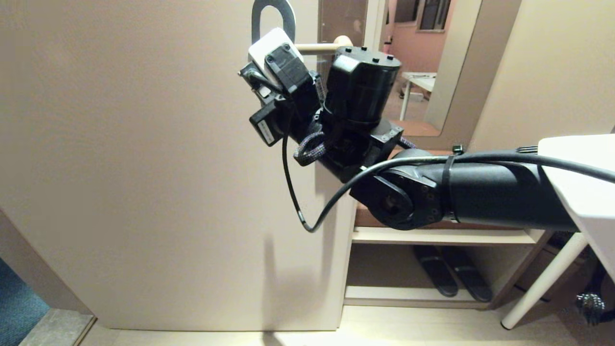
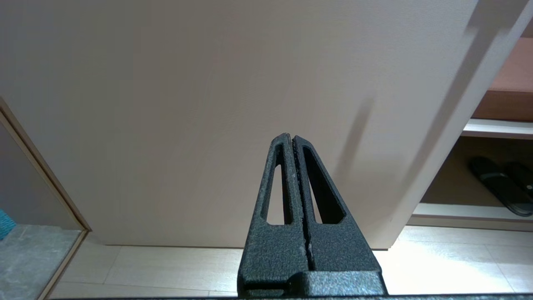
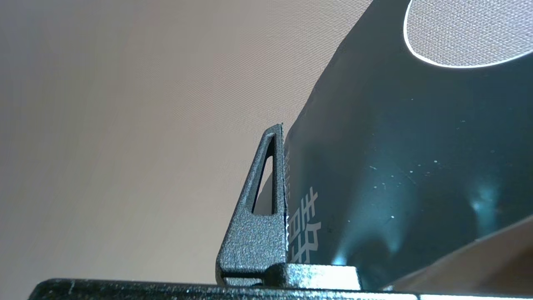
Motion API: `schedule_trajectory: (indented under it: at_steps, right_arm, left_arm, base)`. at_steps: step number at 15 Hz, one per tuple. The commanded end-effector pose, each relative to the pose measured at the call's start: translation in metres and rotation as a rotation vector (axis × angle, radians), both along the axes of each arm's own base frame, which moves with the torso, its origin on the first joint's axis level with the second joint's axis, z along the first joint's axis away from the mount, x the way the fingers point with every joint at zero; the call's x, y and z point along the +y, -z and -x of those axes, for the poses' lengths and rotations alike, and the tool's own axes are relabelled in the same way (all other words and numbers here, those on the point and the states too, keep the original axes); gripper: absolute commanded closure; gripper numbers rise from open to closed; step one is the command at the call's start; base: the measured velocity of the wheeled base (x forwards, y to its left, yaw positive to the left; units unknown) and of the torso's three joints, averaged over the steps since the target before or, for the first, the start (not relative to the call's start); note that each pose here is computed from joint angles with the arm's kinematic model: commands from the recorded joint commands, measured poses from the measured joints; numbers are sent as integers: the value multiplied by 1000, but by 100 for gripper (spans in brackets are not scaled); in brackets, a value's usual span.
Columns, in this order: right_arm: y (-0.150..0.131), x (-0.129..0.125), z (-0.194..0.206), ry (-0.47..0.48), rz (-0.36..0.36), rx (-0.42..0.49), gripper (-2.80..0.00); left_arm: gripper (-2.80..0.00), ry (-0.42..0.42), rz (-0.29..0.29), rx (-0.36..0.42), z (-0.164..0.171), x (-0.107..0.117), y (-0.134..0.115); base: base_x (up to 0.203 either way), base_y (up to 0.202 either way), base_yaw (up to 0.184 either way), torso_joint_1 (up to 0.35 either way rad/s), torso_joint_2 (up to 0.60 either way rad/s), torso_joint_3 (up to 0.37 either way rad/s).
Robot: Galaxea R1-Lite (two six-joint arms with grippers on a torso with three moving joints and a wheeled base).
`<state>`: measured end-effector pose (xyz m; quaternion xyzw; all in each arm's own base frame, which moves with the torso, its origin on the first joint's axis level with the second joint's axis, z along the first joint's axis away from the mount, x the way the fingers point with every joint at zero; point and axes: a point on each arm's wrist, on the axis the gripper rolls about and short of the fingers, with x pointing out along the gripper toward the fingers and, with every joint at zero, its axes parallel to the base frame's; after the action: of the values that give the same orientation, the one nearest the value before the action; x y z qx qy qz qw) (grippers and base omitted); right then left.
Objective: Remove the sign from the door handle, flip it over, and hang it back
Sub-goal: Hand it to the other hand
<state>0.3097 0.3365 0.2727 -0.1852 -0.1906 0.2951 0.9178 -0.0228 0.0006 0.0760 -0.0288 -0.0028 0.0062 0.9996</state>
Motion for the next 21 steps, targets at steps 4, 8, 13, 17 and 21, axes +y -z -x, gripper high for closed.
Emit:
schedule_trajectory:
  at_steps: [4,8,13,17,21]
  right_arm:
    - [-13,-25,23,-21,9,16,0]
    - [-14,-52,32,6,29,45,0]
    - [-18,-104,39,67,49,62,0]
    - [-20,-143,50,130,55,71,0]
    - [-27,-176,64,197,42,60,0]
  left_arm:
    - [0,-1,1,-1,0,0,0]
    - [0,-1,1,-1,0,0,0]
    - [0,-1,1,-1,0,0,0]
    - [0,0,1,-1,0,0,0]
    - [0,-1,1,-1,0,0,0]
  base:
    - [0,0,0,0,0,0]
    - [0,0,0,0,0,0]
    - [0,0,0,0,0,0]
    - [0,0,0,0,0,0]
    - [0,0,0,0,0,0]
